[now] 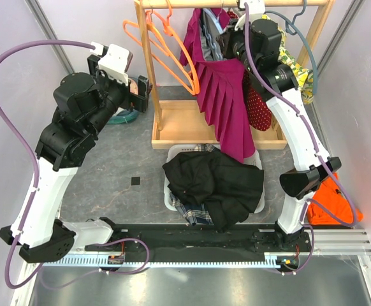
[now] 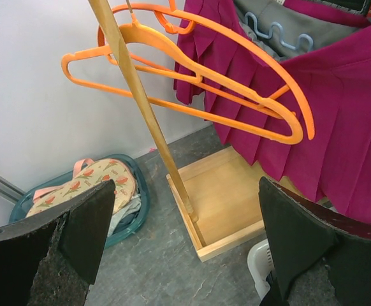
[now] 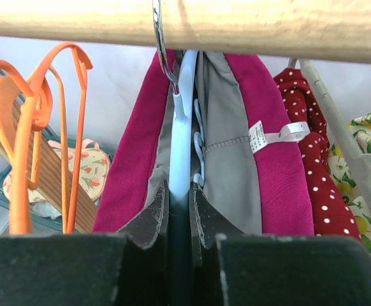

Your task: Remove the skirt from the hanger

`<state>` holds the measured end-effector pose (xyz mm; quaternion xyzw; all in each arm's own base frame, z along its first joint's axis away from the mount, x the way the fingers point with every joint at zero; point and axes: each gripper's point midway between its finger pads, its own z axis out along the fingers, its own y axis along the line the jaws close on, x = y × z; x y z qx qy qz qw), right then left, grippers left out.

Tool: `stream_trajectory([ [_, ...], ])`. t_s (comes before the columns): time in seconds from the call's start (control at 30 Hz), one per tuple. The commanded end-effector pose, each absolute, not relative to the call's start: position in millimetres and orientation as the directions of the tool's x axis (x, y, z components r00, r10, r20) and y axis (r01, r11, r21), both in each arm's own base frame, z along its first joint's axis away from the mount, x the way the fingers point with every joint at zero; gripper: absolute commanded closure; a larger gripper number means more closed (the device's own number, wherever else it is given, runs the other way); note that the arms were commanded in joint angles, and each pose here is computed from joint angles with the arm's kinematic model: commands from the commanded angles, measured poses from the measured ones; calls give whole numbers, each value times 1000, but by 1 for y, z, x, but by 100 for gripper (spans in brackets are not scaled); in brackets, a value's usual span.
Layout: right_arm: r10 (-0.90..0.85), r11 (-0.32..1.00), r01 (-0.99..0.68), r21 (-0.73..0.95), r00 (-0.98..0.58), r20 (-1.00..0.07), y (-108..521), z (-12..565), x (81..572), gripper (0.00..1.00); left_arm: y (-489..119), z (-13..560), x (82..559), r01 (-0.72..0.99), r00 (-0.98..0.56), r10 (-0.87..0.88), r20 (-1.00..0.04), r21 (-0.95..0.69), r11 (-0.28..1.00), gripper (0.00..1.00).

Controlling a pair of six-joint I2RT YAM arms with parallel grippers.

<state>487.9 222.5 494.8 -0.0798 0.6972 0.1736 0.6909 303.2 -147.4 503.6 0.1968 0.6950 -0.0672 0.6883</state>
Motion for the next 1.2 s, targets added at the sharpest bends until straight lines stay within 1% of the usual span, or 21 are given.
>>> stream_trajectory([
  [0.0,297,902,-403,155,319,-900,191,636,419,100,-142,512,299,353,54,171,-984,179,918,0],
  [0.13,265,910,-393,128,318,-910,182,633,404,100,-144,511,298,365,52,168,-984,175,914,0],
  [0.2,264,908,-401,120,328,-907,175,640,384,100,-145,511,297,368,51,163,-985,171,914,0],
  [0.3,258,895,-431,116,287,-922,171,635,361,100,-146,512,293,384,51,152,-987,160,910,0],
  [0.33,241,891,-439,115,243,-939,172,624,357,100,-150,513,291,406,51,146,-988,153,901,0],
  [0.4,255,875,-467,127,222,-941,166,625,331,100,-155,519,284,442,53,116,-992,128,888,1],
  [0.43,236,860,-494,125,168,-957,171,607,326,100,-162,519,278,488,47,106,-993,116,865,0],
  [0.47,251,842,-525,127,172,-953,166,613,301,100,-166,525,272,514,49,82,-995,95,852,0],
  [0.5,240,829,-545,128,140,-961,168,604,294,100,-170,527,268,540,47,70,-996,84,837,0],
  [0.6,209,779,-610,146,32,-977,167,577,254,100,-192,539,245,676,52,35,-998,61,734,0],
  [0.67,225,768,-623,152,39,-974,156,578,224,100,-195,551,235,707,59,6,-998,46,705,0],
  [0.7,222,757,-632,167,8,-975,156,568,216,100,-200,551,235,721,53,1,-999,39,692,0],
  [0.8,247,718,-673,181,2,-969,150,571,183,100,-215,552,233,776,36,-11,-999,21,630,0],
  [0.87,254,674,-715,187,-13,-967,153,572,165,100,-229,551,227,832,35,-12,-999,22,554,1],
  [0.9,248,660,-728,186,-23,-969,154,572,158,100,-233,549,224,856,30,-9,-1000,21,516,7],
  [0.93,242,644,-742,186,-33,-970,155,570,153,100,-250,544,210,924,31,7,-1000,31,381,23],
  [0.97,239,637,-748,187,-39,-970,156,569,151,100,-257,541,204,948,22,10,-1000,24,317,27],
  [1.0,233,630,-753,193,-54,-971,158,565,151,100,-263,539,198,966,7,11,-1000,10,257,29],
  [1.03,232,626,-755,194,-57,-971,158,563,148,100,-273,538,190,986,-38,6,-999,-36,162,30],
  [1.1,221,621,-757,202,-77,-972,160,555,150,100,-281,540,191,991,-55,-3,-998,-55,118,30],
  [1.17,217,619,-758,205,-86,-972,162,550,151,100,-286,544,198,992,-59,-10,-998,-59,114,29],
])
